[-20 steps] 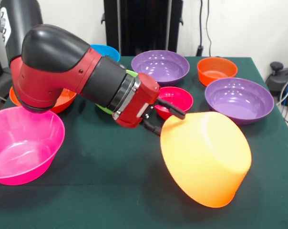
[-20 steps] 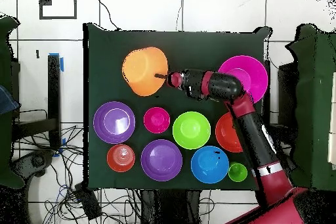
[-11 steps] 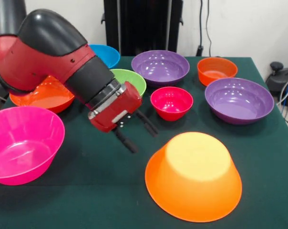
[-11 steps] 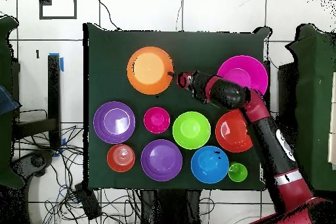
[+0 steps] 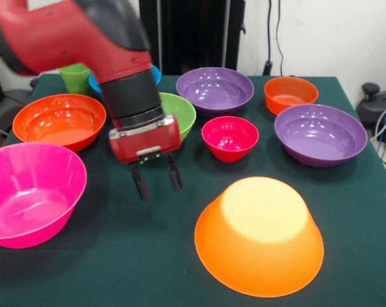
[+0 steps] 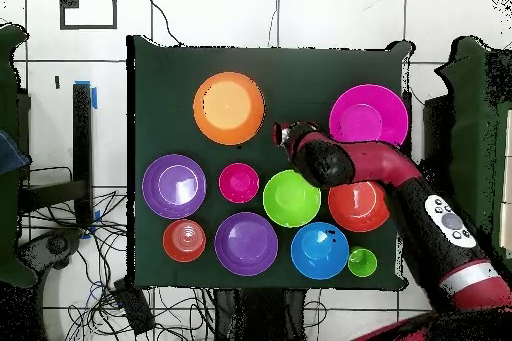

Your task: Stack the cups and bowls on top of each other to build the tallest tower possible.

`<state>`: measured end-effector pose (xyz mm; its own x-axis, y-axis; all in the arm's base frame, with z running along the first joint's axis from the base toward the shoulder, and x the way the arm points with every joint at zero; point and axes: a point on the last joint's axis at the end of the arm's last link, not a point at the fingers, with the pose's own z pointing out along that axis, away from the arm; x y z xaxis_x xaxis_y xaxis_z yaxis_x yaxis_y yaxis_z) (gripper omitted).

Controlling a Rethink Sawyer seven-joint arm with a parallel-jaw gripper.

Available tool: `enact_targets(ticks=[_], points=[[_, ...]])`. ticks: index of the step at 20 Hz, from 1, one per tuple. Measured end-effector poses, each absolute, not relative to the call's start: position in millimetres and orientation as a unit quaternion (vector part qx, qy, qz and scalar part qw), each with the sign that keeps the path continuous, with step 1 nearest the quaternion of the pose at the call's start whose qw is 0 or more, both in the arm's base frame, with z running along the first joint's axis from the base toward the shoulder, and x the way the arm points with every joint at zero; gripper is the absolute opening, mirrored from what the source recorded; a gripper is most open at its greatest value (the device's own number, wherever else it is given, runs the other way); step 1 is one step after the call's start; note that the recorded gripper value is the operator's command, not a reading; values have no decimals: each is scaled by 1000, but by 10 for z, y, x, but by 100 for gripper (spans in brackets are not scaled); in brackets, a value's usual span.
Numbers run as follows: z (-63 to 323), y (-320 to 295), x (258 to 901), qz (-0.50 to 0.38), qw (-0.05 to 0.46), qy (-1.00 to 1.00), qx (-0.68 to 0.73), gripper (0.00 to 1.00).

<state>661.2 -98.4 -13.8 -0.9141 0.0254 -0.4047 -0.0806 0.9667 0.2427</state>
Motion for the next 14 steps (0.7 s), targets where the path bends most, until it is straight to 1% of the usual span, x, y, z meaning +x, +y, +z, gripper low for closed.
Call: enact_targets(ticks=[2, 3, 6, 9, 14], points=[[-110, -861, 6551, 108, 201, 974, -5, 100], [-34, -645, 6463, 85, 194, 977, 11, 100], [84, -395, 6383, 73, 191, 978, 31, 100], [309, 24, 6253, 66, 191, 977, 64, 100], [610, 531, 6061, 55, 197, 974, 96, 100]])
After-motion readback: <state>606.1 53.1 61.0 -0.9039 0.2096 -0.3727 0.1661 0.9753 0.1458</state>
